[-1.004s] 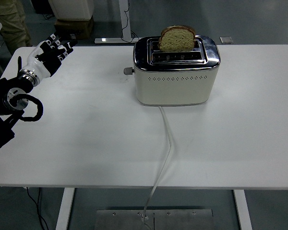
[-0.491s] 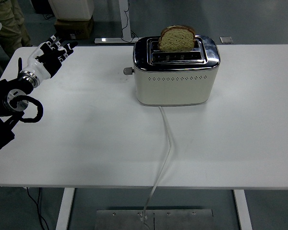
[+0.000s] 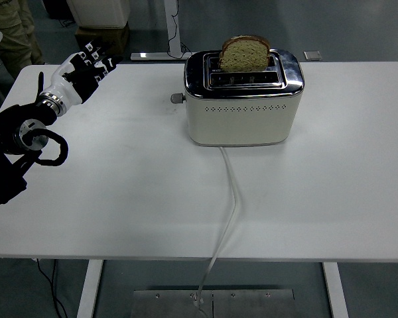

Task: Press down toaster

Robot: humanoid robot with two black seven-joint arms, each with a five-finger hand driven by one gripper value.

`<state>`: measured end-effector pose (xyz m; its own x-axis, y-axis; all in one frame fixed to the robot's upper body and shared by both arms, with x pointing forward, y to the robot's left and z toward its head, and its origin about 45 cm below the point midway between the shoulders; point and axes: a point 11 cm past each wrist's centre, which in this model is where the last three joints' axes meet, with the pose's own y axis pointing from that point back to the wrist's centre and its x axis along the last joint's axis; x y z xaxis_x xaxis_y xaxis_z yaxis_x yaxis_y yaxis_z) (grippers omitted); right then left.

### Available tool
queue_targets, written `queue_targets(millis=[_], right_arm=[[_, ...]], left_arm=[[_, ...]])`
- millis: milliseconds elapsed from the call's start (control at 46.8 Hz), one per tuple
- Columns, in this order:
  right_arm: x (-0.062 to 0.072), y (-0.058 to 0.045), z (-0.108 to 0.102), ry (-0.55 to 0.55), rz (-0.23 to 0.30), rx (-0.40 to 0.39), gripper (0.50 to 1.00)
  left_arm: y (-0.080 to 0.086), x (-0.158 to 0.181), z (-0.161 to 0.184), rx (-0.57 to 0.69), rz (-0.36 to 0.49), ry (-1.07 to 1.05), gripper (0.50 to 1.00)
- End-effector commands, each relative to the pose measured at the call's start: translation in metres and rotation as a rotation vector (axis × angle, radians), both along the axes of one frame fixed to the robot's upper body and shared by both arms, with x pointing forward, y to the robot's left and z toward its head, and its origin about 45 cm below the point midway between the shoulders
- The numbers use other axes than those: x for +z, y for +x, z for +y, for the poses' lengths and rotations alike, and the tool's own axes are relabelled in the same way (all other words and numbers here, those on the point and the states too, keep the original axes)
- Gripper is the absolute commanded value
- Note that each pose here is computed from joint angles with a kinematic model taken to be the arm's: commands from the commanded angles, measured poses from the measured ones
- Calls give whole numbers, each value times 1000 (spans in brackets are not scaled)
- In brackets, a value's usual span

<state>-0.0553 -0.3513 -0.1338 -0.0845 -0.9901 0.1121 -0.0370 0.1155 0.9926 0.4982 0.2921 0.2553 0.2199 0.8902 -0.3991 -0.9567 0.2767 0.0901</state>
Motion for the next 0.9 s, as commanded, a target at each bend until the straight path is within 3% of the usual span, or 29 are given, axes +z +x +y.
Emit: queue_targets(millis=[0, 427, 556, 598, 620, 748, 876], right_arm=[[0, 1, 0, 0, -2, 2, 1000], [0, 0, 0, 0, -1, 0, 1000], [0, 0, 0, 0, 0, 2, 998], [0, 1, 0, 0, -2, 2, 998], [0, 1, 0, 0, -2, 2, 1000], [0, 1, 0, 0, -2, 2, 1000], [0, 2, 0, 0, -3, 2, 998]], left_arm=[[-1, 8, -3, -18, -15, -2, 1000], [-19, 71, -12, -165, -139, 82, 1000], [-30, 89, -25, -277, -196, 276, 1000], [-31, 89, -27, -296, -193, 320, 1000], [-35, 90, -31, -354, -179, 461, 1000], [-40, 85, -38, -487, -157, 772, 1000], [-41, 91, -40, -576, -159, 947, 1000]])
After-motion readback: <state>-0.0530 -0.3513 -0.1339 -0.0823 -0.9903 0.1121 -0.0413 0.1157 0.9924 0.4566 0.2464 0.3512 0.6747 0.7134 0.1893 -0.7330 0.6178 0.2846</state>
